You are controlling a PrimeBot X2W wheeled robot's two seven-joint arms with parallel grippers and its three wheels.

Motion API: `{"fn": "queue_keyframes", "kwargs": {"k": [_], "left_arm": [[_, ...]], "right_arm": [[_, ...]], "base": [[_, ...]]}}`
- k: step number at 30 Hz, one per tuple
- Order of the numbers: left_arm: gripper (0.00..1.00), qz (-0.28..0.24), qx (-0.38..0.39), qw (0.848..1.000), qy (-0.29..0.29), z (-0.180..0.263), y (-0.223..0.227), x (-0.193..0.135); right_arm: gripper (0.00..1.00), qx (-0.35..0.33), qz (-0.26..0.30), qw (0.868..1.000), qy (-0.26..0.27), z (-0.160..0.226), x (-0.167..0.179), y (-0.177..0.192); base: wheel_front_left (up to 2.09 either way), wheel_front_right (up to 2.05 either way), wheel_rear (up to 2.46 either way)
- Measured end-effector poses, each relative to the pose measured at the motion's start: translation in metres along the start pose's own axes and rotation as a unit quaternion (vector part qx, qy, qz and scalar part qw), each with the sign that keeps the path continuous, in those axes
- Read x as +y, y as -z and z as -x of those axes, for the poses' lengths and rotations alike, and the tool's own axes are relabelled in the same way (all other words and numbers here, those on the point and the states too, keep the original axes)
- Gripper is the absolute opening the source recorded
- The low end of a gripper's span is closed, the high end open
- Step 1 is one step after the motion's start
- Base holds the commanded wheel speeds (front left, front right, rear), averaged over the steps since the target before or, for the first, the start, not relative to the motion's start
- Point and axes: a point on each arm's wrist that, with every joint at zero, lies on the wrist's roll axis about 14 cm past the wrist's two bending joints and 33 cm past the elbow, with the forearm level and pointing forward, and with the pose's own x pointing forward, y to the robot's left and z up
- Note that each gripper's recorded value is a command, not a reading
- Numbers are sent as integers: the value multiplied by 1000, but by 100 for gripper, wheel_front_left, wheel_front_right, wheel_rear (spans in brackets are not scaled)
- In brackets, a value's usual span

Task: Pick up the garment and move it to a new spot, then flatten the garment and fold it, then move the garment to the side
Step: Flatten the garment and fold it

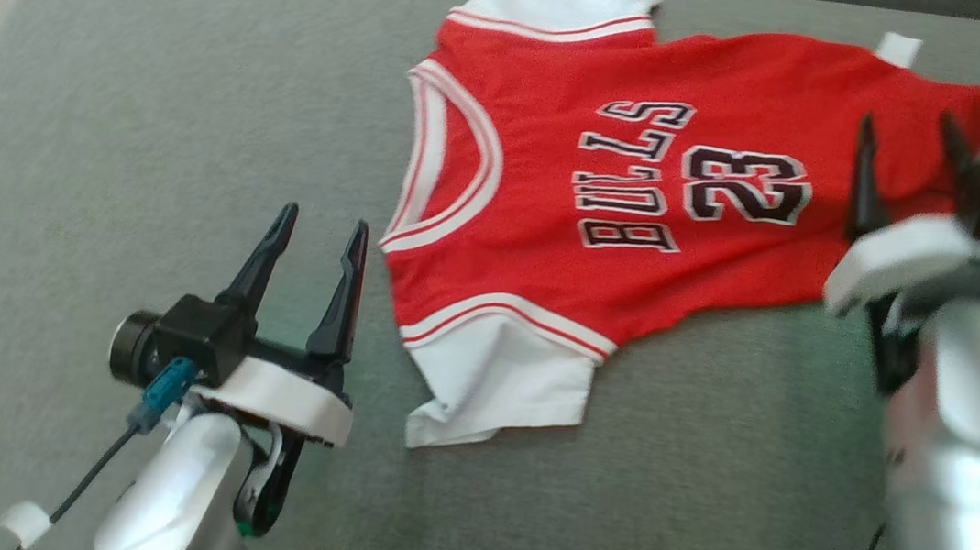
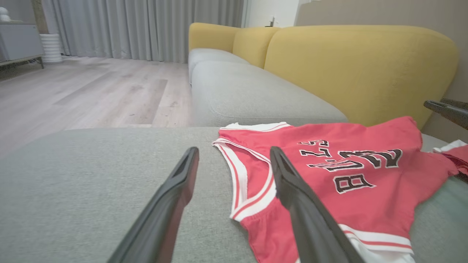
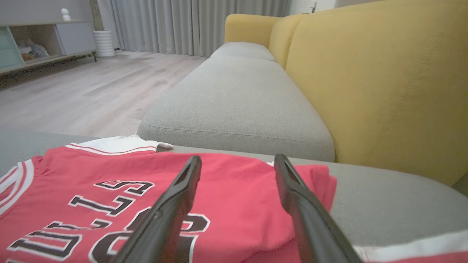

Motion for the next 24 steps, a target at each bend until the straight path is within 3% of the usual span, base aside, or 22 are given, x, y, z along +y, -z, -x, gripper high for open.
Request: {"fn": "queue_keyframes", "kwargs": {"k": [6, 10, 13, 24], "left_arm": [[100, 16, 41, 999, 28, -5, 21, -19], [100, 11, 57, 997, 45, -12, 30, -28], [100, 9, 83, 995, 55, -14, 44, -32], [100, 2, 197, 979, 49, -19, 94, -30]], "right_arm": [[100, -27, -112, 993, 12, 64, 2, 22], [100, -8, -158, 987, 20, 114, 10, 51], [100, 8, -158, 987, 27, 134, 11, 64], [100, -18, -153, 987, 47, 136, -5, 50]], "base": [[0, 0, 0], [0, 0, 0], [0, 0, 0], [0, 0, 0]]}}
